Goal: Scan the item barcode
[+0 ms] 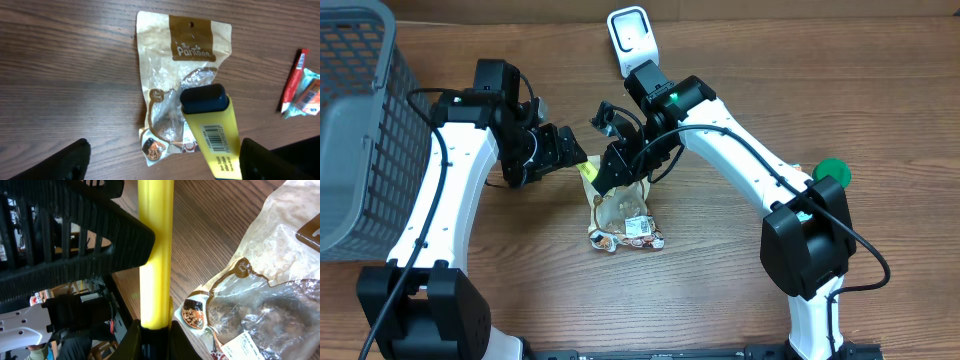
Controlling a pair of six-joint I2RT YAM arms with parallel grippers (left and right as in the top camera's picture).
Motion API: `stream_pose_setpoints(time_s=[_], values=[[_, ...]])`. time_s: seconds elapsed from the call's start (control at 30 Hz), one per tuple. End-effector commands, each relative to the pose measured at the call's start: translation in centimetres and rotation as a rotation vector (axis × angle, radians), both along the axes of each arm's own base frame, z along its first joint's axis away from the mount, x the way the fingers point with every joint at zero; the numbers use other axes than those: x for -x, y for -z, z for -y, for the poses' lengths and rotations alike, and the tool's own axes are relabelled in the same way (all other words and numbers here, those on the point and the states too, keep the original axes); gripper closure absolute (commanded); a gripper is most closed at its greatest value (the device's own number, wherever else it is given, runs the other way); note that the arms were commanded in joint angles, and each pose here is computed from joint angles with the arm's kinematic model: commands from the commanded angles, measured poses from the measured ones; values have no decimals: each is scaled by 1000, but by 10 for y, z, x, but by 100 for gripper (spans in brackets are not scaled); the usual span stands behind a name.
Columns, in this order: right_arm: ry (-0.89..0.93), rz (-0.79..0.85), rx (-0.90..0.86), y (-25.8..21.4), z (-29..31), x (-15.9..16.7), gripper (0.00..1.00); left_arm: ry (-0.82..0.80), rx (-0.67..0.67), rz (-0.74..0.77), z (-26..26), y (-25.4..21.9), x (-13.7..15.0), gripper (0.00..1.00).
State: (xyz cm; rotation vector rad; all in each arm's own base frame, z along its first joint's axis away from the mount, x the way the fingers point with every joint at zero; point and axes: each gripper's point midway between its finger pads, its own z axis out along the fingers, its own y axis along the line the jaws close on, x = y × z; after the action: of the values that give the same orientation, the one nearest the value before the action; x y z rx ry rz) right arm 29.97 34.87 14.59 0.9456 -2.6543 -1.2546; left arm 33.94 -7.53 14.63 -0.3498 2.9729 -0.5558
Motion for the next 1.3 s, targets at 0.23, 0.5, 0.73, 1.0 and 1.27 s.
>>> stream_pose_setpoints(time_s=[0.23, 0.5, 0.73, 1.0, 1.27], values=[[14, 94, -36, -18, 2, -16, 90, -142, -106, 167, -52, -3, -43, 11], [136, 246, 114, -1, 13, -56, 97, -280, -220, 332, -111, -17, -80, 0], [237, 479, 278, 6, 35, -104, 97, -285, -220, 340, -113, -18, -82, 0], [270, 977, 611, -40, 82, -177, 97, -284, -216, 340, -112, -18, -82, 0], [175, 1310, 788, -81, 99, -219, 97, -284, -216, 340, -112, -18, -82, 0]])
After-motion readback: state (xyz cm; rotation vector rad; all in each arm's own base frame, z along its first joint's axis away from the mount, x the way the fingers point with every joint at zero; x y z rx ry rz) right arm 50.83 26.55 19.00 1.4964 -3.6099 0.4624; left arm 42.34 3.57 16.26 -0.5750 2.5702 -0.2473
